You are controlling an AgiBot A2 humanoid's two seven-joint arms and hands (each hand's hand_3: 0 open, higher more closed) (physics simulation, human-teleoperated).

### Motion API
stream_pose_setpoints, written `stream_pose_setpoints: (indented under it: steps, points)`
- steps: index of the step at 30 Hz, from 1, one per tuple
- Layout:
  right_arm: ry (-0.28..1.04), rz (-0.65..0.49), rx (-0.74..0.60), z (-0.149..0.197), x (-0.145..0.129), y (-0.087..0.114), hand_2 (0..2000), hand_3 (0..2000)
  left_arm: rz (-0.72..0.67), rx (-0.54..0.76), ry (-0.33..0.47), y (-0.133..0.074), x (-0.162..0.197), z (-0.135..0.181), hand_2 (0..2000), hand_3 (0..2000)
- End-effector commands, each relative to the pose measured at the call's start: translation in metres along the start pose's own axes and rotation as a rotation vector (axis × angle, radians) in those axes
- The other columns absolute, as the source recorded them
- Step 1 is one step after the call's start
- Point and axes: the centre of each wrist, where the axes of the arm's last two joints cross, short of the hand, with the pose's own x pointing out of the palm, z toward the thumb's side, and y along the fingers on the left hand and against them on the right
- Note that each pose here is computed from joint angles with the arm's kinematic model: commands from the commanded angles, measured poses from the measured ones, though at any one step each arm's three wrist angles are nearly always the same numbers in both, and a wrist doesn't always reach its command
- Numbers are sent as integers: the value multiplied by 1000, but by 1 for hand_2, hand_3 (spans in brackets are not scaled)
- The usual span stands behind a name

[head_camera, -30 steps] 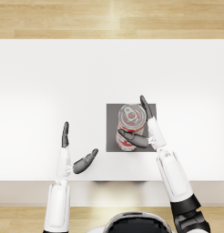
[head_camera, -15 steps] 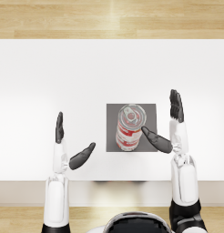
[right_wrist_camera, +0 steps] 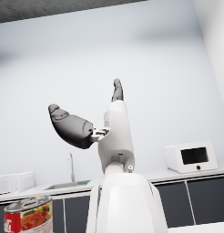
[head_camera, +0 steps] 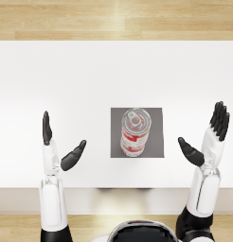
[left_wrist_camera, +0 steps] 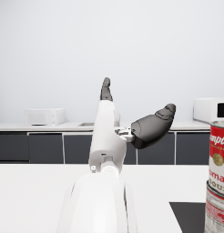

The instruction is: Pick up the red can on the left and place it in the middle, then pick up the red can on the right and place it on top of the can in the middle

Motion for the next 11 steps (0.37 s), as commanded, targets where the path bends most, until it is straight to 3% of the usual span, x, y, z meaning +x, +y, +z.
stream_pose_setpoints:
  steps: [1, 11]
  points:
    - [0, 0, -2, 0, 0, 0, 0, 0, 1, 0, 0, 0, 0, 0, 0, 0]
    - [1, -1, -8, 0, 0, 0, 0, 0, 2, 1, 0, 0, 0, 0, 0, 0]
